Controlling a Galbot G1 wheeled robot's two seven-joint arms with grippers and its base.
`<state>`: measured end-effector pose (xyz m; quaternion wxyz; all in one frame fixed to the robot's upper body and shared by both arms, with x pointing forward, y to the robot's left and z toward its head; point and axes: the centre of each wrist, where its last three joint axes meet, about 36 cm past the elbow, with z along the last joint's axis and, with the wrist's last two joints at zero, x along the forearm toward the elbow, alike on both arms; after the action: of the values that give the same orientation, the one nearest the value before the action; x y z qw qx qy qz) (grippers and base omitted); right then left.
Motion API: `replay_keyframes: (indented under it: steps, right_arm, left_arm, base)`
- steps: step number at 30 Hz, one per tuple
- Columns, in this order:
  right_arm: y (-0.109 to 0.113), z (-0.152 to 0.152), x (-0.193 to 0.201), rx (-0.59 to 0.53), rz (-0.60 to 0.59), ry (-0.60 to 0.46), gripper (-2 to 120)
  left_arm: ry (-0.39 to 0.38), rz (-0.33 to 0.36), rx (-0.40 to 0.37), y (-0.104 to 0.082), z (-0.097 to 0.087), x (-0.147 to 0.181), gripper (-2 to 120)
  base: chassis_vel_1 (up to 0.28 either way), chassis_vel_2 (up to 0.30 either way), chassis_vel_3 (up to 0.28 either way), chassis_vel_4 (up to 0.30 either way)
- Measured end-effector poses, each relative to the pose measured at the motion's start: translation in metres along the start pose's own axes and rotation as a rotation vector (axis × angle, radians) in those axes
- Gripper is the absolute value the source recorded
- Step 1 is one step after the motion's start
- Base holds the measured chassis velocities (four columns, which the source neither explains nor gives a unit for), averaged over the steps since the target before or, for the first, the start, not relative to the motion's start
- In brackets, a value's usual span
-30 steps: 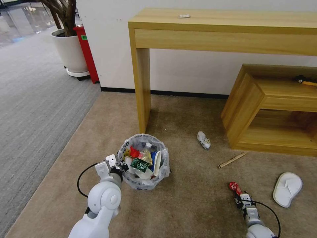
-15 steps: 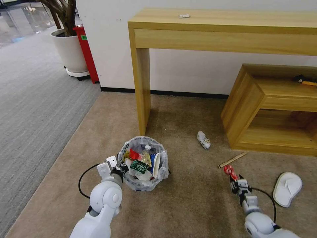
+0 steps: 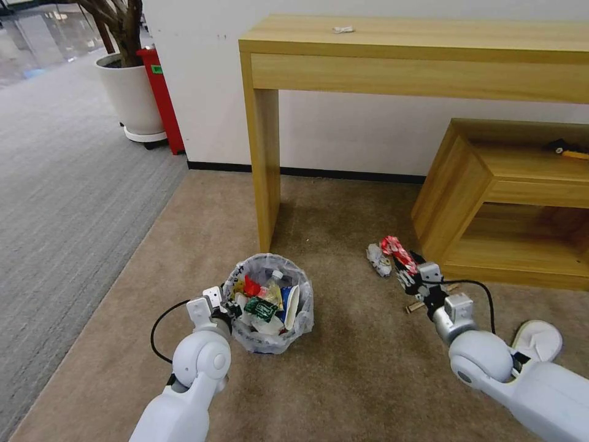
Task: Pick up the trash bin and place the garbage on the floor into it.
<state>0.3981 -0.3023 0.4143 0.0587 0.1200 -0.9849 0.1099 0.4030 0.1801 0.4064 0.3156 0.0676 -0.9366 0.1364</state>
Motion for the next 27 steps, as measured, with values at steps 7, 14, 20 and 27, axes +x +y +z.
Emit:
replay_keyframes:
  steps: [7,14,20,27]
  right_arm:
    - [0.020,-0.034,-0.003,-0.090,-0.130,-0.048,41]
    - [0.046,-0.037,-0.023,-0.246,-0.357,-0.119,41]
    - [0.070,-0.015,-0.033,-0.335,-0.476,-0.136,41]
    - [0.098,0.016,-0.036,-0.392,-0.606,-0.136,41]
  left_arm:
    - [0.010,-0.003,-0.006,-0.004,-0.001,-0.009,0]
    - [0.020,-0.002,-0.002,-0.009,-0.004,-0.013,0]
    - [0.022,-0.005,0.004,-0.009,-0.006,-0.014,0]
    - [0.024,-0.008,0.012,-0.009,-0.006,-0.017,0]
  base:
    - [0.000,0.000,0.000,0.000]
    - [0.000,0.000,0.000,0.000]
    - [0.000,0.000,0.000,0.000]
    - [0.000,0.000,0.000,0.000]
